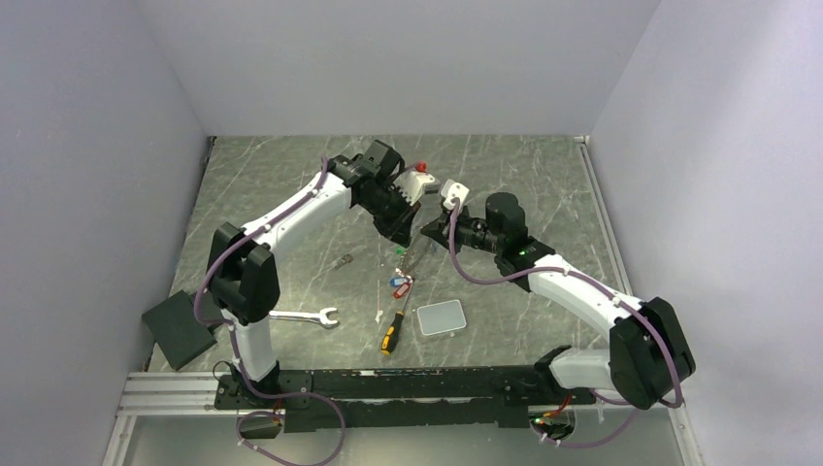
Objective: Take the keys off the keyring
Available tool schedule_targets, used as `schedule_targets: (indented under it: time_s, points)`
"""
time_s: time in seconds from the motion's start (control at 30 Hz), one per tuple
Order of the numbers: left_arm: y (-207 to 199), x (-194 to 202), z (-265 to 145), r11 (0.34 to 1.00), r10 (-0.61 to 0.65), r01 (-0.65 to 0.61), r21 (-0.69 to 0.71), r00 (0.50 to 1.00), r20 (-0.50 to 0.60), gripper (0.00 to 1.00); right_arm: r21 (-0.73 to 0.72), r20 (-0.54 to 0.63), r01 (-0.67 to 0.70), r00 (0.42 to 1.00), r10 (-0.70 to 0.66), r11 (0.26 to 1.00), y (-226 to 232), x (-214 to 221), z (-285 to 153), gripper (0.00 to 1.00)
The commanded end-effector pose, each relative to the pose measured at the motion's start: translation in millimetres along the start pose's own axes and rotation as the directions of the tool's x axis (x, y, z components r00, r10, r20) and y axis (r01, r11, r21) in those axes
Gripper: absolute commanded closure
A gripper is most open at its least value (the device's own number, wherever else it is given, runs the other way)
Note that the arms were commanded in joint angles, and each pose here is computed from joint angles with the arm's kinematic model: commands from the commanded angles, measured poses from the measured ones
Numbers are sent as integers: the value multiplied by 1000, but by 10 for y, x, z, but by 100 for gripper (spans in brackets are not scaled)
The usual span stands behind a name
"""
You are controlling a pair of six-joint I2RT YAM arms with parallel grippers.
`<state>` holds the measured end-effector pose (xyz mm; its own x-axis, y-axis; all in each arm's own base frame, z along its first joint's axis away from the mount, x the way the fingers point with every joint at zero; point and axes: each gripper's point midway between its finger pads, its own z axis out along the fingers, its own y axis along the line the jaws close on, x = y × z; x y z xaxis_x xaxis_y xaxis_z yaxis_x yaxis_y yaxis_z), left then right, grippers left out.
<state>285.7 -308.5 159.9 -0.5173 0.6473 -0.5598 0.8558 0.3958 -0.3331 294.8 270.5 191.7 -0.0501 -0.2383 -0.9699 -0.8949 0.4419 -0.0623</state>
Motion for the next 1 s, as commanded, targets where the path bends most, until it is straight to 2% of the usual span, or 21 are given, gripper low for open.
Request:
schedule_targets:
  time_s: [0.0, 0.3, 0.57, 0.77, 0.97]
  points:
    - [-6, -37, 12, 1000, -7, 7, 2, 1000, 18, 100, 32, 108, 62, 992, -65, 998, -69, -350, -59, 100]
    - [304, 20, -412, 993, -77, 85, -82, 992, 99, 100, 101, 60, 67, 996, -73, 993, -230, -349, -210, 100]
    - [569, 199, -772, 976, -158, 183, -121, 969, 188, 100, 222, -82, 64, 996, -47, 973, -450, -256, -582, 100]
    - [682, 380, -939, 966, -192, 223, -129, 958, 215, 100, 339, -163, 79, 986, -24, 938, -671, -266, -935, 100]
    - [667, 460, -1049, 966, -175, 216, -143, 951, 253, 100, 472, -294, 177, 955, -36, 864, -858, -347, -1431, 100]
